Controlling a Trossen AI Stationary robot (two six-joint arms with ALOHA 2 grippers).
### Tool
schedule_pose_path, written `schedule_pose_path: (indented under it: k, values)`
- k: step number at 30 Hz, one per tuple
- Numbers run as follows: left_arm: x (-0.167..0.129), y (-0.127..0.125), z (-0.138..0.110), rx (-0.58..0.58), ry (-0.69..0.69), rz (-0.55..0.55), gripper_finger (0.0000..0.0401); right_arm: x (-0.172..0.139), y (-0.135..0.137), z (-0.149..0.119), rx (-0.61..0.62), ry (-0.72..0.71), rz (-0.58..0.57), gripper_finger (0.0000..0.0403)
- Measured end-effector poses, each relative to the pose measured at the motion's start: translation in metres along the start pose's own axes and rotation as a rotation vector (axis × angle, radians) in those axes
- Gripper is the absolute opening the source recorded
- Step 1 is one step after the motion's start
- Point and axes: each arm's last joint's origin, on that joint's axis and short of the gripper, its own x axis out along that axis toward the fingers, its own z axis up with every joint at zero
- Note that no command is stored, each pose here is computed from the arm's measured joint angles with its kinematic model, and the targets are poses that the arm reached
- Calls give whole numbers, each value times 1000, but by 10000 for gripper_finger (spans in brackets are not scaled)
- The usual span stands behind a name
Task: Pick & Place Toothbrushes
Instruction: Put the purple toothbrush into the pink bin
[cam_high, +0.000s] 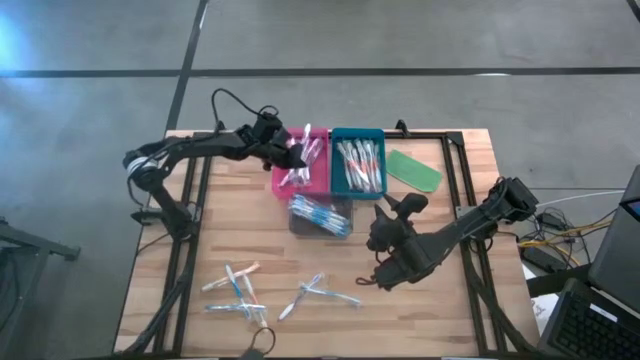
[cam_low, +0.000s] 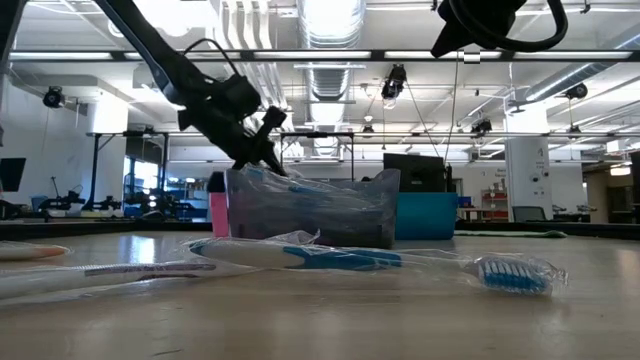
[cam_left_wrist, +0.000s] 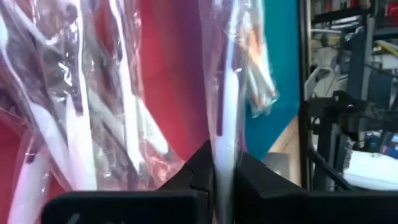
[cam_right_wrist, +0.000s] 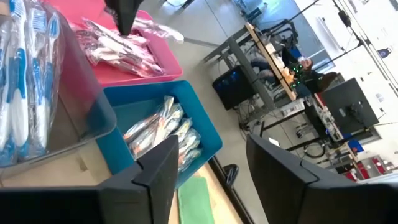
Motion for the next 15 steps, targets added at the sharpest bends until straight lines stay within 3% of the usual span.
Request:
schedule_pose_path:
  k: [8,15]
  values:
    - [7,6,1,-14,14,15,20,0,0,0,1,3,1,192]
    - [7,9,-1,-69,25,37,37,0,0,0,1,3,1,178]
